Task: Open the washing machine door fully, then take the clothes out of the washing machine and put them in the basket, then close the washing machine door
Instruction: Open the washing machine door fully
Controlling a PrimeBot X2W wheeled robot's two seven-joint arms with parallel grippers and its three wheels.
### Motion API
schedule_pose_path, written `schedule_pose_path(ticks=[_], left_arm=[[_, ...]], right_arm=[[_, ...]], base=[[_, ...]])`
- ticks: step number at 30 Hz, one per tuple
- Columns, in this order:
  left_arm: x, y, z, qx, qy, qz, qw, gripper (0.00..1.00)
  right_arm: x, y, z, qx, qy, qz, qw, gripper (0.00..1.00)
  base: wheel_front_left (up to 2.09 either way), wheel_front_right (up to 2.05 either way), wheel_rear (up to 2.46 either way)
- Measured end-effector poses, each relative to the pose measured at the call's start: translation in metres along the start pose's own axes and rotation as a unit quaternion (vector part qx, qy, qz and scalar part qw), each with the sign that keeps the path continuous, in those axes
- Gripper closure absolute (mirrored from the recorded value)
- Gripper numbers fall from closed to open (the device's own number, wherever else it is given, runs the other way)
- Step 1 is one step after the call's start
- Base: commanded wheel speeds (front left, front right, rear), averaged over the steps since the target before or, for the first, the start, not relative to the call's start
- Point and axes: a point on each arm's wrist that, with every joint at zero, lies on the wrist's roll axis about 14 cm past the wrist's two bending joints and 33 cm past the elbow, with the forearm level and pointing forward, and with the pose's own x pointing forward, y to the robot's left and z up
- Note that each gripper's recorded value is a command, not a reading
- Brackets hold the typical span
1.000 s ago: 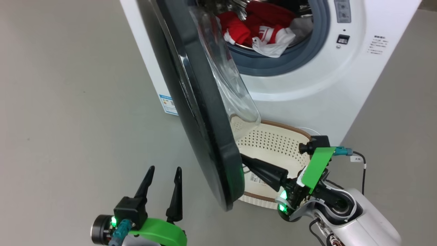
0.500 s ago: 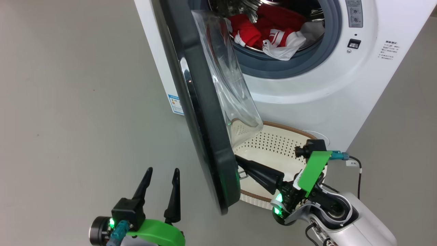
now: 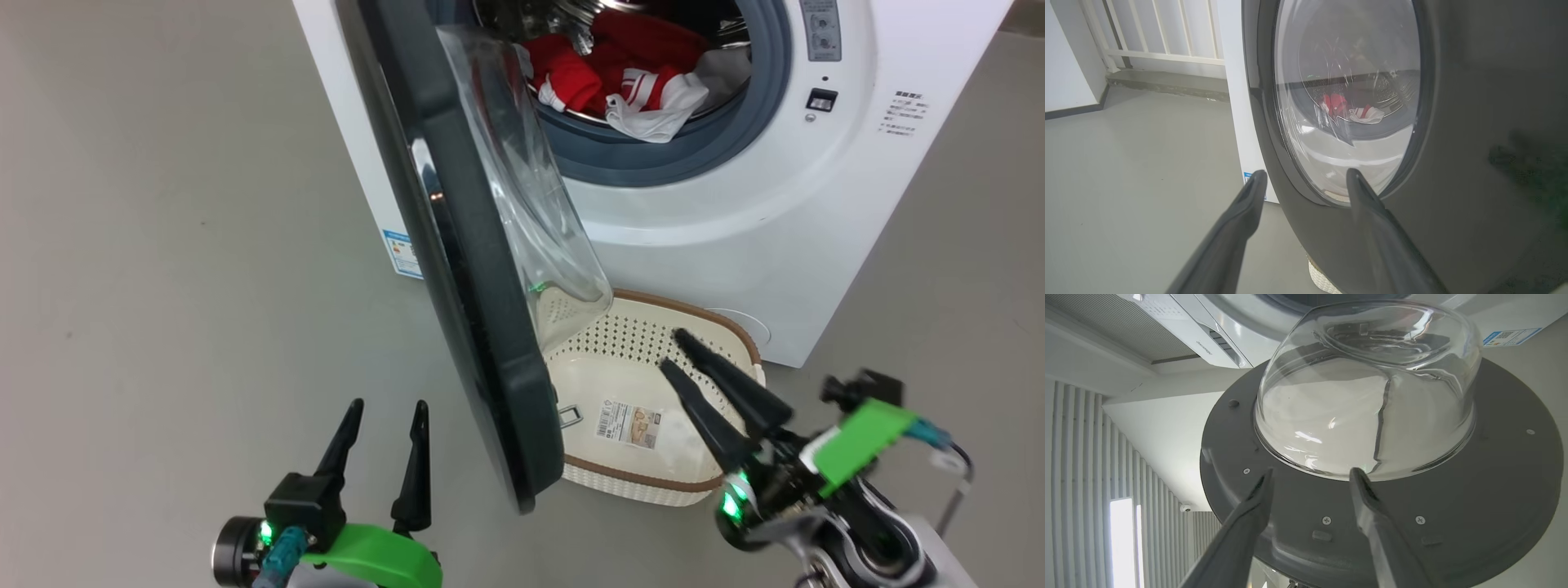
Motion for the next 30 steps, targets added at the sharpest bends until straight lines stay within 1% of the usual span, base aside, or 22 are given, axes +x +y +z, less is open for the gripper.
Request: schedule_pose_path(ticks=[4,7,11,15,18,21,23,26,29,30], left_arm=[[0.001,-0.003,0.000,-0.002,0.000,-0.004,1.000,0.00],[0.003,-0.004,0.000,-0.003,-0.001,-0.005,1.000,0.00],[0.006,-0.007,0.000,-0.005,-0.001,-0.009,1.000,0.00],[0.008,-0.010,-0.002,-0.007,0.001,-0.014,1.000,0.00],[0.007,-0.012,-0.005,-0.008,0.005,-0.017,1.000,0.00],[0.009,-0.015,-0.005,-0.010,0.005,-0.022,1.000,0.00],[0.010,-0.016,-0.005,-0.010,0.004,-0.024,1.000,0.00],[0.010,-0.018,-0.004,-0.006,0.003,-0.028,1.000,0.00],[0.010,-0.019,-0.006,-0.003,0.005,-0.032,0.999,0.00],[0.009,-0.019,-0.007,-0.003,0.006,-0.032,0.999,0.00]], right_arm=[[-0.024,-0.007,0.020,-0.015,-0.063,-0.011,0.998,0.00],[-0.043,-0.013,0.035,-0.036,-0.111,-0.024,0.993,0.00],[-0.066,-0.016,0.053,-0.083,-0.173,-0.043,0.980,0.00],[-0.085,-0.015,0.066,-0.143,-0.223,-0.059,0.962,0.00],[-0.100,-0.015,0.074,-0.203,-0.256,-0.076,0.942,0.00],[-0.113,-0.013,0.080,-0.268,-0.280,-0.091,0.917,0.00],[-0.119,-0.013,0.082,-0.333,-0.282,-0.103,0.894,0.00],[-0.127,-0.010,0.085,-0.400,-0.286,-0.114,0.863,0.00],[-0.133,-0.007,0.089,-0.470,-0.281,-0.129,0.827,0.00],[-0.135,-0.003,0.092,-0.495,-0.282,-0.132,0.811,0.00]], base=[[0.00,0.00,0.00],[0.00,0.00,0.00],[0.00,0.00,0.00],[0.00,0.00,0.00],[0.00,0.00,0.00],[0.00,0.00,0.00],[0.00,0.00,0.00],[0.00,0.00,0.00],[0.00,0.00,0.00],[0.00,0.00,0.00]])
